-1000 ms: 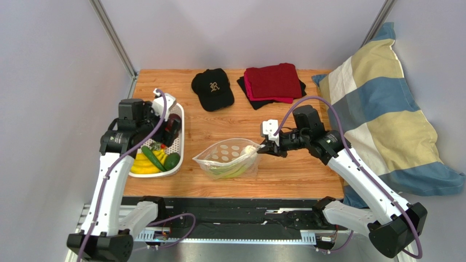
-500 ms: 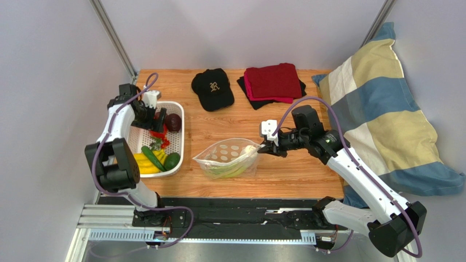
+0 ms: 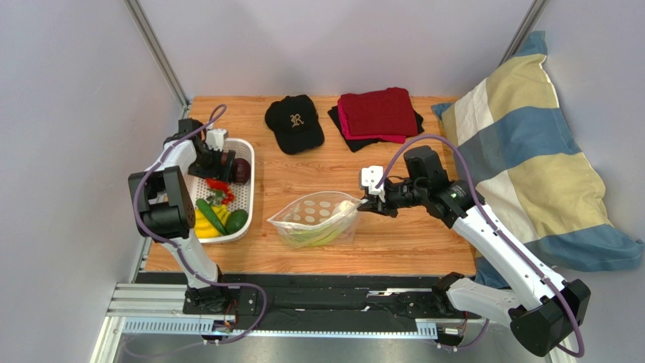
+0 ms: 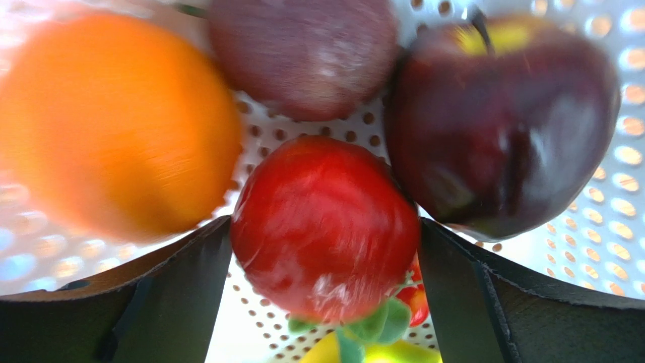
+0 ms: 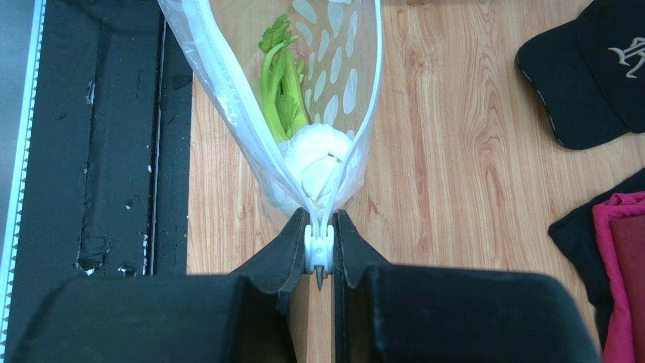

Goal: Place the food in the zip-top bag and seal the zipper
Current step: Pick up the fake fruit from the bin, then place the fake fruit in the zipper food storage bag.

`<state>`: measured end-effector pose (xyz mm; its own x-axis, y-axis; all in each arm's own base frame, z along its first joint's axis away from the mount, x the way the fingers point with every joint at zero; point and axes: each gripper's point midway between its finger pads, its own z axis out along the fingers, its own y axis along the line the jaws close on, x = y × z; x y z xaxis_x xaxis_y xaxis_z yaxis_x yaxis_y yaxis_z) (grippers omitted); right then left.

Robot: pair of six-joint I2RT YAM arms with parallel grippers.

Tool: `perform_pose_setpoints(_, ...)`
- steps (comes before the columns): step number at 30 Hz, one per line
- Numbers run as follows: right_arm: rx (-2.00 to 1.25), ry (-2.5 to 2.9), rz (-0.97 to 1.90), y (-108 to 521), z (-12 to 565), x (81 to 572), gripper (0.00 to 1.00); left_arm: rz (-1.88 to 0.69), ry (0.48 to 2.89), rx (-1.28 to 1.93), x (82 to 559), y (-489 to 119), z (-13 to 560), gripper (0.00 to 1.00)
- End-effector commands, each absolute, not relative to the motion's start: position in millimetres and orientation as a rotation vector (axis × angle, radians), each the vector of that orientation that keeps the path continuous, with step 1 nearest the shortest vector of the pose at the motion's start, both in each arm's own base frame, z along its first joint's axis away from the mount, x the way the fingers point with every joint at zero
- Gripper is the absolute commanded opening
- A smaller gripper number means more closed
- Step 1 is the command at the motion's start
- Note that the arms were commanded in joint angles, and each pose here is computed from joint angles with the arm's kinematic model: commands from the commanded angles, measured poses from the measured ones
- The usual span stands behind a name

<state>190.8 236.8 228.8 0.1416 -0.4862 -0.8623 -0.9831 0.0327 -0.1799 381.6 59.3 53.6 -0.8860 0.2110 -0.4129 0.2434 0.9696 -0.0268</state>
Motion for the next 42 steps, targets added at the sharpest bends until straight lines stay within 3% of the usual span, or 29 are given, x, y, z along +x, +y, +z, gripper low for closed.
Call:
perform_pose_setpoints(1,-1.583,1.394,0.704,239,247,194,0.00,-0.101,2.685,0.364,376,53,52,0.92)
perform_pose_setpoints(5,-1.597,1.395,0.697,238,244,194,0.00,-0.064,2.647,0.343,374,56,74,0.67)
perform_pose_setpoints(10,-1.603,1.400,0.703,238,244,193,0.00,0.051,2.425,0.295,381,62,160,0.55)
perform_pose_setpoints(15,-1.604,1.404,0.705,238,244,194,0.00,-0.030,2.232,0.346,367,37,236,0.44)
perform_pose_setpoints(19,-1.603,1.410,0.717,240,245,194,0.00,-0.287,2.006,0.534,340,-32,302,0.45)
perform_pose_setpoints(24,-1.599,1.423,0.734,242,244,194,0.00,-0.597,1.755,0.836,272,-142,356,0.46)
perform_pose_setpoints(29,-1.598,1.424,0.734,244,247,194,0.00,-0.890,1.704,1.088,200,-224,346,0.43)
perform_pose_setpoints(36,-1.596,1.422,0.731,244,249,192,0.00,-0.916,1.762,1.311,166,-250,290,0.49)
perform_pose_setpoints(42,-1.595,1.430,0.724,242,249,190,0.00,-0.852,1.814,1.413,169,-252,264,0.72)
